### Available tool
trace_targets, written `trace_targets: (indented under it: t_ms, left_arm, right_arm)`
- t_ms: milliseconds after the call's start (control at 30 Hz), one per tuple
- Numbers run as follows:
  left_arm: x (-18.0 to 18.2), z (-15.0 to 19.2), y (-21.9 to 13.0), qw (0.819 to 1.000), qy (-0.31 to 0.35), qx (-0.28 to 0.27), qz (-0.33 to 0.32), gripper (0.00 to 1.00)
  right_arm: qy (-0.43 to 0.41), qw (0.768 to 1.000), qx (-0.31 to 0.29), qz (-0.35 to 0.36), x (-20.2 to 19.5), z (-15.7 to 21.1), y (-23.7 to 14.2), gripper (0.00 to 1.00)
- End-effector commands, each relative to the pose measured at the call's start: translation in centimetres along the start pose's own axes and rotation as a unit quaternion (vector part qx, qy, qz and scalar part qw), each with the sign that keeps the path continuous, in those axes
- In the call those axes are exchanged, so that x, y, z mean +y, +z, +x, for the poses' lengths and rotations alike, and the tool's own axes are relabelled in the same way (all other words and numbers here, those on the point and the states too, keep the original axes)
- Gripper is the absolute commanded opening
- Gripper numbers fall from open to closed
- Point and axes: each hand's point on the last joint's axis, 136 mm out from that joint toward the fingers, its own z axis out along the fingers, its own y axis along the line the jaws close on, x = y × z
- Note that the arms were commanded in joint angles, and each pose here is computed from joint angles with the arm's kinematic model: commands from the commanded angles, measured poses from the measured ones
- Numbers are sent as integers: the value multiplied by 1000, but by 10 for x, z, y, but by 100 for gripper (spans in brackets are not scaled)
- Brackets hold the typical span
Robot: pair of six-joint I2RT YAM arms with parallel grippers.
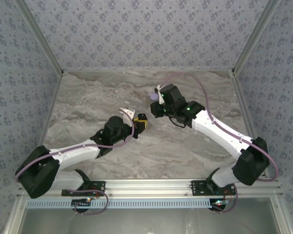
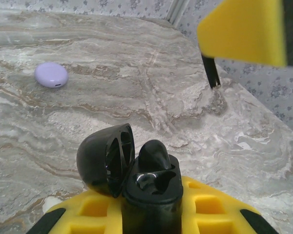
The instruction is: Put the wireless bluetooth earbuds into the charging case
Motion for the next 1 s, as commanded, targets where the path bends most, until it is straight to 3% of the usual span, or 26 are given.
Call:
trace_targets:
  t_ms: [0,333,967]
  left_arm:
    - [-19,-18,-2,998,12,-44,45,7]
    - [-39,-35,-7,991,11,-87,100,7]
    - [-52,-63,-3,986,-11,-115,118,7]
  right_arm:
    - [-16,998,-41,-34,20,-26,-24,18]
    - [-32,995,-75,-62,37,-39,-43,19]
    - [-48,991,-82,-91,57,-37,-46,19]
